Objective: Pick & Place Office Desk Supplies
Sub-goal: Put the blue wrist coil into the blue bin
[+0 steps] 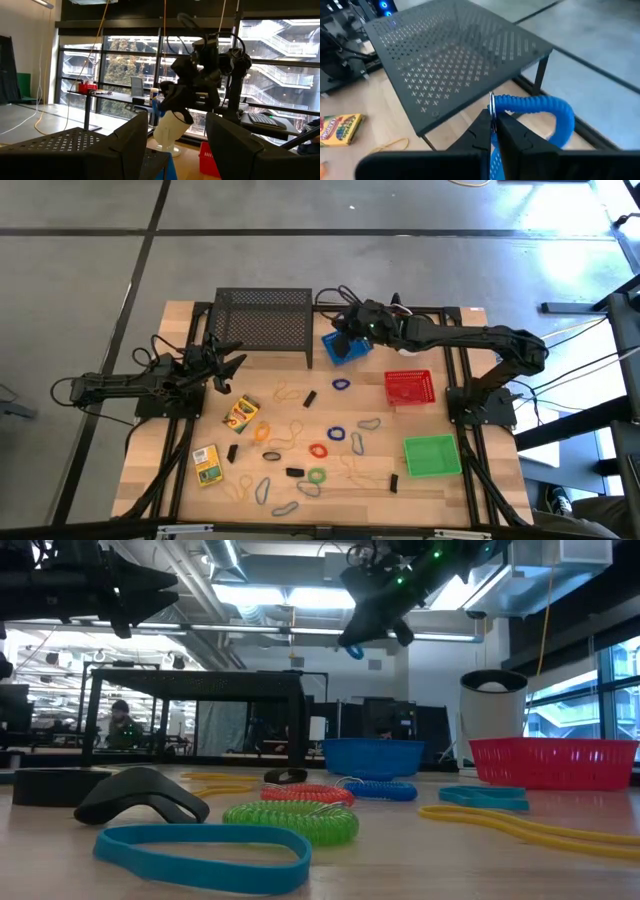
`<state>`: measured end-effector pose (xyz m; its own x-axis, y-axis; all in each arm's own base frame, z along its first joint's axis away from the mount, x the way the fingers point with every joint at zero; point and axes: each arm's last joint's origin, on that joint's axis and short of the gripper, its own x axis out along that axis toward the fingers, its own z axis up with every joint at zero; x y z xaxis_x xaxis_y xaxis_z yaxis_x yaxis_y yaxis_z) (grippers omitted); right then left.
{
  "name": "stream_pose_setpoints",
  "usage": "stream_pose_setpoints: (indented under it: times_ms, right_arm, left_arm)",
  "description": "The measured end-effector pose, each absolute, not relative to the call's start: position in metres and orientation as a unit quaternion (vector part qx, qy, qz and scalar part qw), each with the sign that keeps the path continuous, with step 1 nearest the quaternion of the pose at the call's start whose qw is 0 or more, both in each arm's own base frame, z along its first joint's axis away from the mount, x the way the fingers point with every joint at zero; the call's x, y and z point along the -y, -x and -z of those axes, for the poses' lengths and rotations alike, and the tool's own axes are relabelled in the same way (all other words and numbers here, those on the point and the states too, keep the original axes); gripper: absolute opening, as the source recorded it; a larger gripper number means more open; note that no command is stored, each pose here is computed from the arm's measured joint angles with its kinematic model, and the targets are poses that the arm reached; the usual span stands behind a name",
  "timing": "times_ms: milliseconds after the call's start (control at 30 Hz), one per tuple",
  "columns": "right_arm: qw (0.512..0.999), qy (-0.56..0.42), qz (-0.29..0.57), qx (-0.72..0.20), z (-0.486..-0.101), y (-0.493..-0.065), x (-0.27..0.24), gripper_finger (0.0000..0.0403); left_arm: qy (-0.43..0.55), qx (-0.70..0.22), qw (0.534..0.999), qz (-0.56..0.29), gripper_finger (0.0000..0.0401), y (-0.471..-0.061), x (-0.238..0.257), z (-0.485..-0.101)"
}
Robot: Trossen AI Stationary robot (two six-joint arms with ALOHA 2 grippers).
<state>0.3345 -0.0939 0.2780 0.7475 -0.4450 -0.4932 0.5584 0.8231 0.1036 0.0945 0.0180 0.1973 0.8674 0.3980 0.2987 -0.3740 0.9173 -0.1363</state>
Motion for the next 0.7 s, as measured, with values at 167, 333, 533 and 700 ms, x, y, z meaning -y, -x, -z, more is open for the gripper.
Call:
stream_pose_setpoints:
  times_ms: [167,333,533,700]
  right_arm:
    - [0.909,-0.149,0.283,-0.267,-0.258,-0.340,0.096,0.0018]
    - [0.876,-0.158,0.326,-0.319,-0.225,-0.347,0.100,0.0018]
    - [0.842,-0.164,0.364,-0.362,-0.191,-0.352,0.113,0.0018]
    - [0.816,-0.173,0.378,-0.401,-0.168,-0.352,0.117,0.0018]
  left_arm:
    - [0.037,0.162,0.966,-0.200,0.0194,-0.094,-0.018,-0.197]
    - [0.037,0.162,0.966,-0.200,0.0194,-0.094,-0.018,-0.197]
    - [0.037,0.162,0.966,-0.200,0.0194,-0.094,-0.018,-0.197]
    - [0.037,0.162,0.966,-0.200,0.0194,-0.095,-0.018,-0.197]
